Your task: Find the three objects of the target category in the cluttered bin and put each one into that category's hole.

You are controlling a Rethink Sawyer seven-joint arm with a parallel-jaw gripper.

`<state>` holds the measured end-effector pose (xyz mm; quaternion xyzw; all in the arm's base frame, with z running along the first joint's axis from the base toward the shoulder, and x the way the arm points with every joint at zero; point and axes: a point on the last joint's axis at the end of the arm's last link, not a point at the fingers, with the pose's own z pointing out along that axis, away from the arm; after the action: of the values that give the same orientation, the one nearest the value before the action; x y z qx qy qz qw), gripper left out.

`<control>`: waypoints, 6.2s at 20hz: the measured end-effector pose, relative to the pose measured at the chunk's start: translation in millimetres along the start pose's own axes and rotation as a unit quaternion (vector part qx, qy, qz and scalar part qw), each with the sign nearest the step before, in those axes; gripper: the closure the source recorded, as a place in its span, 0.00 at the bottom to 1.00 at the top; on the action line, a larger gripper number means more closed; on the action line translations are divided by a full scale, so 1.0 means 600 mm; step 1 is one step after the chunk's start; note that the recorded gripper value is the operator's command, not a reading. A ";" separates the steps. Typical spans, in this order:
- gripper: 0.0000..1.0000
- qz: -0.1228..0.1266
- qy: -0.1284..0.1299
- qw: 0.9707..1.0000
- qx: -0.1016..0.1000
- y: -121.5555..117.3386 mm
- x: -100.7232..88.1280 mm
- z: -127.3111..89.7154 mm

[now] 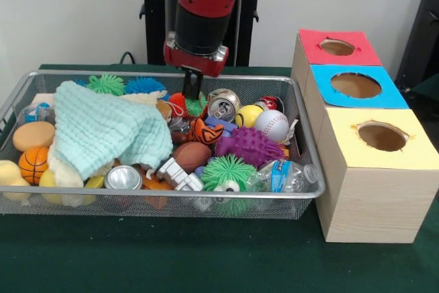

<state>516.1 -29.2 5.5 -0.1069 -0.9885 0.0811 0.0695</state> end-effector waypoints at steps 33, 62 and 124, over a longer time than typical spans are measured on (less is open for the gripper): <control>1.00 -0.016 -0.030 0.999 0.001 0.182 -0.055 0.002; 1.00 0.016 -0.056 0.998 0.015 0.215 -0.140 0.023; 1.00 0.004 -0.045 0.998 -0.039 0.208 -0.078 -0.047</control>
<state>590.8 84.6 5.5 -0.1098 -0.9926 0.0480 0.0200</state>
